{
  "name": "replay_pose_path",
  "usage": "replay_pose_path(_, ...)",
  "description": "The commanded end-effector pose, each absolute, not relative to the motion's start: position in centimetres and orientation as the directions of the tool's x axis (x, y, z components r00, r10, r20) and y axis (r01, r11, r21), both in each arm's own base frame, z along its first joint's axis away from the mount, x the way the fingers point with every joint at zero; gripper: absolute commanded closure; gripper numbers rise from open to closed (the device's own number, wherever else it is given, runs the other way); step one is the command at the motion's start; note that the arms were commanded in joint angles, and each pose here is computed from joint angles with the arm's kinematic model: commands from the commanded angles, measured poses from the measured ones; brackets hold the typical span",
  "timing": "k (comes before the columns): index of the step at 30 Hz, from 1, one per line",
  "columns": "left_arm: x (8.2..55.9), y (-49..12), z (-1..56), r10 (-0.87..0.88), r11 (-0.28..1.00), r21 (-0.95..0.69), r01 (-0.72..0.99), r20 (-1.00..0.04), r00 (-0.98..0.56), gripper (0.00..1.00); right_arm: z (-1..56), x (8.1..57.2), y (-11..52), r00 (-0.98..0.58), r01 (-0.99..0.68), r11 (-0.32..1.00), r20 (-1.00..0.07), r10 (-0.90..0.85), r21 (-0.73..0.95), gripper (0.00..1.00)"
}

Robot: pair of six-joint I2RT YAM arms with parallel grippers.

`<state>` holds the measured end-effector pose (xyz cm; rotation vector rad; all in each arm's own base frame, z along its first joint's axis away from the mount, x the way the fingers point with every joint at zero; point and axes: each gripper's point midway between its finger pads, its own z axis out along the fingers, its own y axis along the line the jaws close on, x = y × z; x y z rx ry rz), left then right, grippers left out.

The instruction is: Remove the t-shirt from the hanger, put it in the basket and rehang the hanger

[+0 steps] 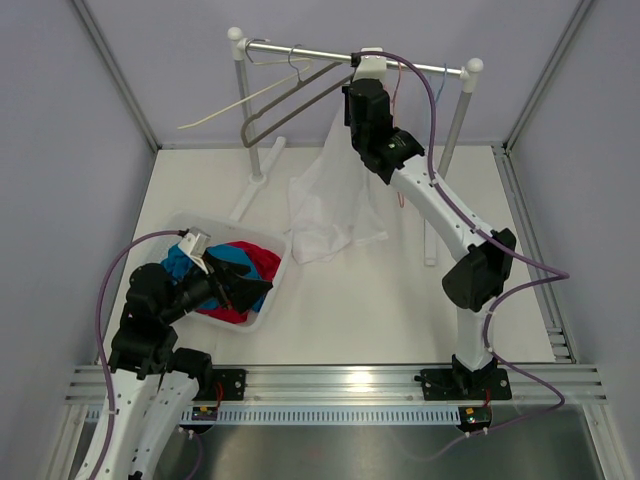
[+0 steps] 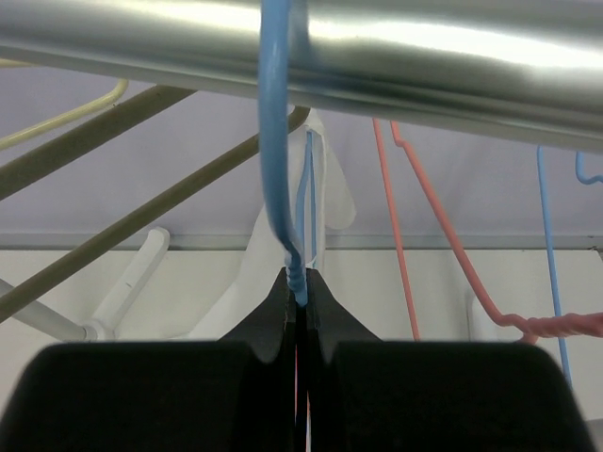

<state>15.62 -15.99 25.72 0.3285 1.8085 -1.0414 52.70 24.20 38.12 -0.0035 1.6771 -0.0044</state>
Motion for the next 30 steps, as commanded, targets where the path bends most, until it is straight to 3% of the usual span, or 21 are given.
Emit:
replay_pose_path(1, 16.0, -16.0, 27.5, -0.235, 0.595, -0.476, 0.647, -0.873, -0.427, 0.01, 38.9, 52.2, 23.0, -0.073, 0.056, 0.998, -0.997, 0.002, -0.002, 1.0)
replay_pose_path(7, 16.2, -16.0, 28.2, -0.243, 0.598, -0.475, 0.645, -0.875, -0.419, 0.01, 42.6, 50.0, 20.8, -0.019, 0.093, 0.995, -0.999, 0.027, 0.025, 1.0)
replay_pose_path(18, 15.8, -16.3, 31.6, -0.262, 0.566, -0.459, 0.685, -0.888, -0.378, 0.01, 36.9, 51.2, 20.4, -0.144, 0.105, 0.993, -0.989, -0.044, -0.06, 1.0)
replay_pose_path(25, 16.8, -16.1, 30.5, -0.263, 0.589, -0.468, 0.658, -0.882, -0.392, 0.01, 39.2, 50.3, 19.2, -0.057, 0.142, 0.99, -0.998, 0.024, 0.015, 1.0)
replay_pose_path(30, 17.3, -16.4, 31.7, -0.279, 0.576, -0.469, 0.669, -0.883, -0.378, 0.01, 36.3, 51.2, 17.7, -0.149, 0.167, 0.984, -0.988, -0.043, -0.068, 1.0)
